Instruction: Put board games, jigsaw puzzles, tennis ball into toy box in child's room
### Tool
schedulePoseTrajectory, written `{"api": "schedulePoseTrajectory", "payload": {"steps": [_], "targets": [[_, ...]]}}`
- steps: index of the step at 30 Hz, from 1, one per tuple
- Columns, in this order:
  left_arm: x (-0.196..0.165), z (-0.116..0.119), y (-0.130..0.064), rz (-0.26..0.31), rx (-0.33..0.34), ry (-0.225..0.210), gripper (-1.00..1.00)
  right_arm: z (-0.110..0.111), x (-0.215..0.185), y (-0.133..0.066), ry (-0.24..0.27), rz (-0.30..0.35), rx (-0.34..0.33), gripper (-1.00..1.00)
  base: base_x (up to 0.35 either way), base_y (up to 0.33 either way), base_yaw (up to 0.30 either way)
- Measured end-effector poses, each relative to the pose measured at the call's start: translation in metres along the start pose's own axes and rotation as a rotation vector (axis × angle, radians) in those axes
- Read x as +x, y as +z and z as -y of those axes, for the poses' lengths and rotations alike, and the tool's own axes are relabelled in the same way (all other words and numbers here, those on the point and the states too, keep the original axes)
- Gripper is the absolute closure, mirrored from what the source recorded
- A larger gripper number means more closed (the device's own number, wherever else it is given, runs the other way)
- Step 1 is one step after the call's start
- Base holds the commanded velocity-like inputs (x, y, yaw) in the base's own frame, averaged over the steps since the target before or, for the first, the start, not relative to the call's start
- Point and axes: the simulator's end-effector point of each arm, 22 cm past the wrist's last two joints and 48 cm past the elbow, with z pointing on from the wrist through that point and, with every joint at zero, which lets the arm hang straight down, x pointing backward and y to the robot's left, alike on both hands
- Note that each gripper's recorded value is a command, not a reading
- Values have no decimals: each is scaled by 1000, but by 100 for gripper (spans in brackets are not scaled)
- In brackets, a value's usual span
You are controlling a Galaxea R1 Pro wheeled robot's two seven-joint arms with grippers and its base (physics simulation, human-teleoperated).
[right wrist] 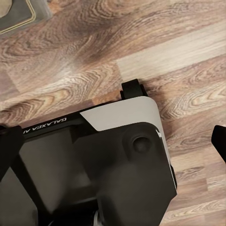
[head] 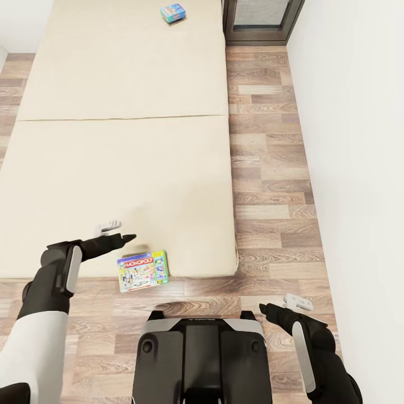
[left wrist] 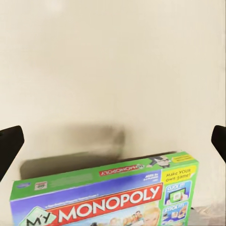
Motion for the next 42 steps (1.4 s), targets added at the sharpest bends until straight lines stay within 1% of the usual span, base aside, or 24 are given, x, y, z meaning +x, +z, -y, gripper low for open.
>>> {"api": "schedulePoseTrajectory", "payload": {"steps": [2,4,6,11,17,22,27,42], "targets": [[0,2,-2,-5,19,0,-100,0,0,0,0,0,0,-100,0,0,0],[0,4,-5,-13,54,-1,-100,0,0,0,1,0,0,-100,0,0,0],[0,5,-8,-21,71,-3,-100,0,0,0,0,0,0,-100,0,0,0],[1,7,-15,-42,122,-20,-100,0,0,0,0,0,0,-100,0,0,0],[-10,8,-32,-17,214,-68,-100,0,0,0,0,0,0,-100,0,0,0],[-14,12,-39,-6,262,-87,-100,0,0,0,1,0,0,-100,0,0,0],[-15,14,-42,-3,280,-93,-100,0,0,0,1,0,0,-100,0,0,0],[-23,20,-50,14,296,-89,-100,-2,-7,-6,0,17,-6,-100,0,36,0]]}}
